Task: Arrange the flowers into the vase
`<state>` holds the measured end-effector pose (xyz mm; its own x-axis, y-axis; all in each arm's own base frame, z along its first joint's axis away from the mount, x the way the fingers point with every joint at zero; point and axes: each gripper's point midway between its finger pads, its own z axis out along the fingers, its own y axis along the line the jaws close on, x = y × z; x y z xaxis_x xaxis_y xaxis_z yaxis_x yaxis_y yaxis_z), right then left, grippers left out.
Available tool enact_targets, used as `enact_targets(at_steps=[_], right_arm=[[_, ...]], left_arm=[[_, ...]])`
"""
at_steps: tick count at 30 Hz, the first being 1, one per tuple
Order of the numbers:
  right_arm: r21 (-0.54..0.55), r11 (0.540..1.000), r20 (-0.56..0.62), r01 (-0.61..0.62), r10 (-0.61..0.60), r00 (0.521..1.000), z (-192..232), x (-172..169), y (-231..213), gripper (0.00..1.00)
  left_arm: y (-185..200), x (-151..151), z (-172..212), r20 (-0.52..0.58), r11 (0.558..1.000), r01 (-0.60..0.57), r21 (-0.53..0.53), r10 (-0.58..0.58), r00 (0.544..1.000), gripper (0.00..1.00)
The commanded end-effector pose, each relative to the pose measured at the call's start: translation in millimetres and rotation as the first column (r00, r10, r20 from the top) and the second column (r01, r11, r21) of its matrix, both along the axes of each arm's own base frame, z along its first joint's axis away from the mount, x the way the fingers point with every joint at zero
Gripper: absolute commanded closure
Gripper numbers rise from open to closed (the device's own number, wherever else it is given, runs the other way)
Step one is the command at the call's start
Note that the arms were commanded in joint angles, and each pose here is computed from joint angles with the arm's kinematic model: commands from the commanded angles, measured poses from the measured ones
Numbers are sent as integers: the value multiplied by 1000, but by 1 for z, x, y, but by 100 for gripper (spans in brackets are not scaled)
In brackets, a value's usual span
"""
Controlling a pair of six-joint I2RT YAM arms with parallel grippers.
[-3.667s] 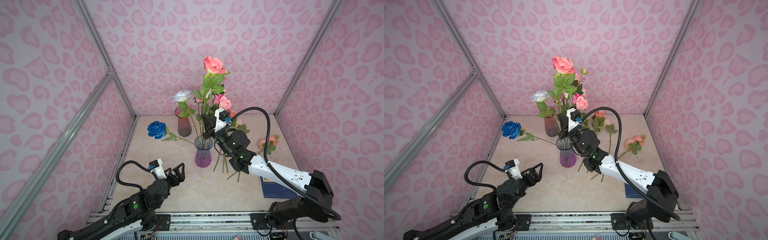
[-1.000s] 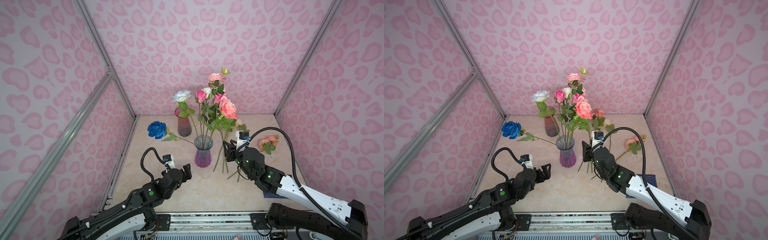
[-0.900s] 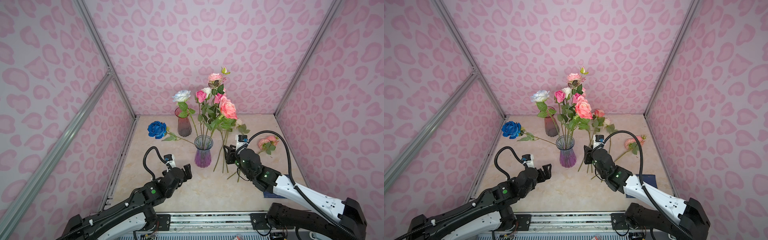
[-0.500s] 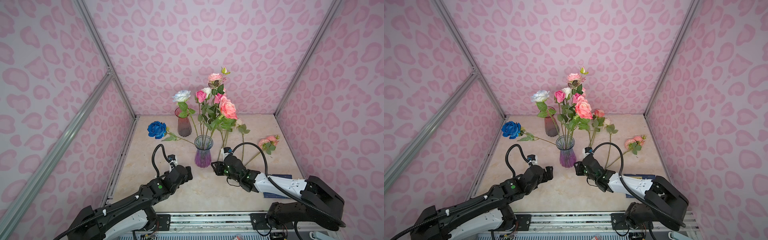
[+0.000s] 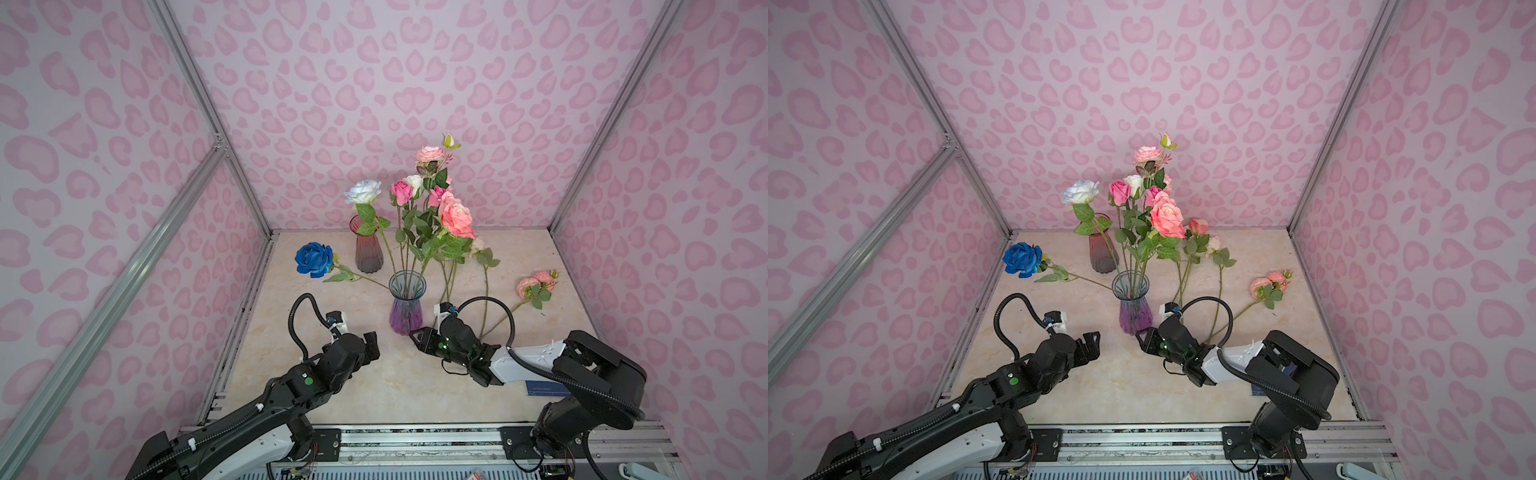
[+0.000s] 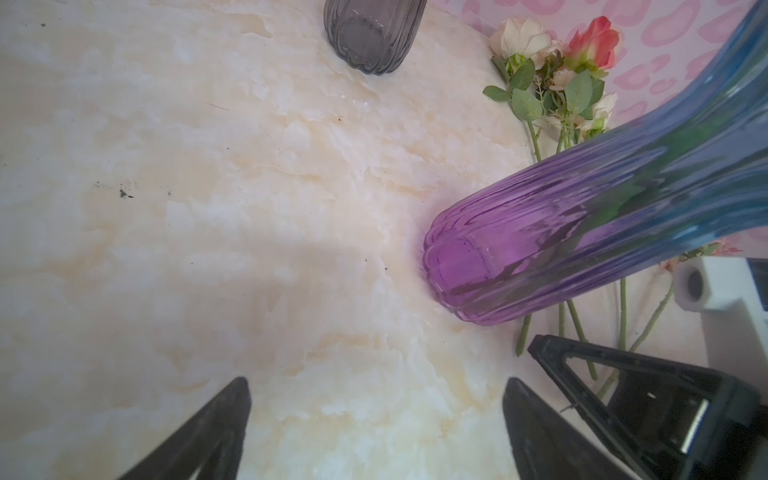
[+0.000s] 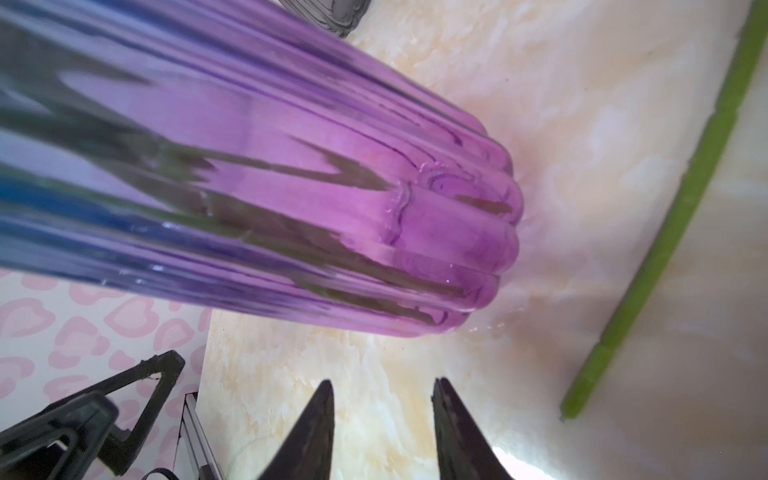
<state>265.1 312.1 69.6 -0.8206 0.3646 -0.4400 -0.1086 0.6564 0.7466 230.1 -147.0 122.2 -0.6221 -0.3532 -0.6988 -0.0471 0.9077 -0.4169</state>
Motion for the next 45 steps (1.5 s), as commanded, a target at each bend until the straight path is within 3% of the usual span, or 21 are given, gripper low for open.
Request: enact_targets(at_steps=[1,26,45], right_arm=[[48,999,19,18,-19,1000,8,6,7,58],[75,996,-18,46,-44,999,-13,36,20,50],[94,991,-28,93,-91,995,-19,59,25,49]], left_arm=[[3,1,2,11,1000,-12,-1,12,1000,4],[10,-1,8,28,1000,-28,0,28,999,4],[15,-3,8,35,999,-34,4,34,999,4]])
